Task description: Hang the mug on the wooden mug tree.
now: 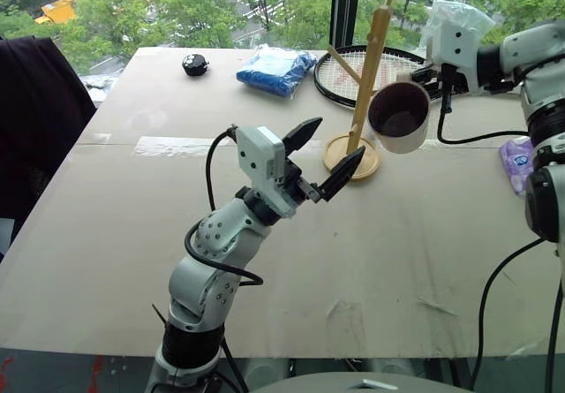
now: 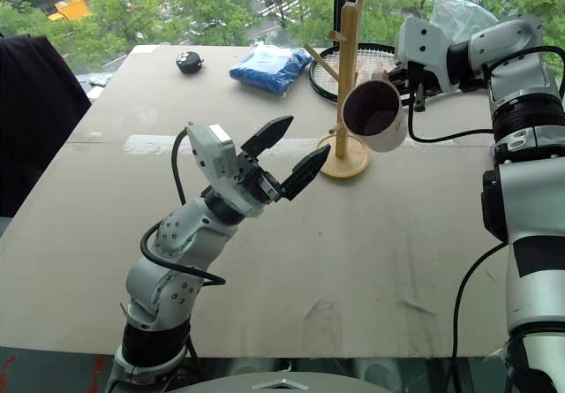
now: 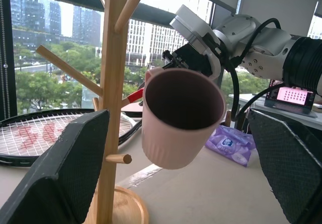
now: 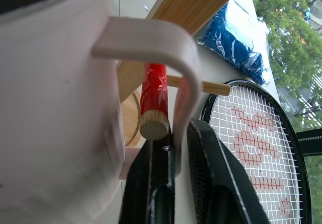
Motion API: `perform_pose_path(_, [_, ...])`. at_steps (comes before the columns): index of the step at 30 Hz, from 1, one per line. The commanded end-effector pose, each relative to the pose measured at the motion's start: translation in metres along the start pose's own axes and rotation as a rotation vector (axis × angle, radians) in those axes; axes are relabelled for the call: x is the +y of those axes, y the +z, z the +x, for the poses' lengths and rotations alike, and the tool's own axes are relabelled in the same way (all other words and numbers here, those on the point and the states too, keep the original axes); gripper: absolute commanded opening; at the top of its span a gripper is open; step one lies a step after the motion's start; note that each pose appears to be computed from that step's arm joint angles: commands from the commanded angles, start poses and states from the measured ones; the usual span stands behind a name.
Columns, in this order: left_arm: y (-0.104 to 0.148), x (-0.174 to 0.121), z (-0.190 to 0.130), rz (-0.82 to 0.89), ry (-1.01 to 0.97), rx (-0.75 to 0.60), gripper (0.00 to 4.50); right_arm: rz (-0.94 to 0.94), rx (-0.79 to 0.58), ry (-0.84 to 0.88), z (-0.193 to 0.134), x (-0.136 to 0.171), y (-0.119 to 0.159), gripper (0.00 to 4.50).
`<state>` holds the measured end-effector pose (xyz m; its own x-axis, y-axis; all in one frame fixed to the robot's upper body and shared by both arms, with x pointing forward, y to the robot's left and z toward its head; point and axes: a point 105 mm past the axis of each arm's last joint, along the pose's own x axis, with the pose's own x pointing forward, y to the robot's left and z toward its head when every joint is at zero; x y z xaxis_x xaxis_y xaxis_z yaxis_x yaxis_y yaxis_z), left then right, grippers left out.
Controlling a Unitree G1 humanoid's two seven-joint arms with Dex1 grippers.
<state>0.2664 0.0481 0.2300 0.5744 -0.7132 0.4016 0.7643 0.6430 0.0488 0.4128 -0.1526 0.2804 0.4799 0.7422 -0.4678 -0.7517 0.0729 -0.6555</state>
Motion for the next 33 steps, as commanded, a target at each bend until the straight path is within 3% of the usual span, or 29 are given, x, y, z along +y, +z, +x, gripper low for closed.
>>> perform_pose_path(1, [0.004,-0.003,0.0,0.007,-0.005,-0.028,4.5,-0.05,-0.041,-0.116,-0.012,-0.024,0.023,2.33])
perform_pose_path(2, [0.004,-0.003,-0.001,0.005,-0.008,-0.025,4.5,-0.047,-0.048,-0.137,-0.014,-0.027,0.025,2.99])
perform_pose_path(6, [0.003,-0.002,-0.003,0.009,-0.011,-0.011,4.5,0.054,-0.083,-0.228,-0.028,-0.035,0.018,4.43])
perform_pose_path(13, [-0.033,0.009,-0.034,0.038,0.057,0.159,4.5,0.347,-0.193,-0.276,-0.057,-0.01,-0.028,4.43])
perform_pose_path(19, [-0.073,0.02,-0.087,0.066,0.151,0.36,4.5,0.562,-0.298,-0.332,-0.073,0.07,-0.062,4.43])
perform_pose_path(23, [-0.086,0.017,-0.105,0.063,0.155,0.414,4.5,0.696,-0.299,-0.344,-0.062,0.13,-0.067,4.43])
perform_pose_path(28, [-0.102,0.01,-0.129,0.01,0.191,0.483,4.5,0.904,-0.298,-0.403,-0.028,0.228,-0.067,4.43])
perform_pose_path(33, [-0.105,0.006,-0.134,0.003,0.178,0.508,4.5,0.918,-0.205,-0.505,-0.026,0.263,-0.078,4.43])
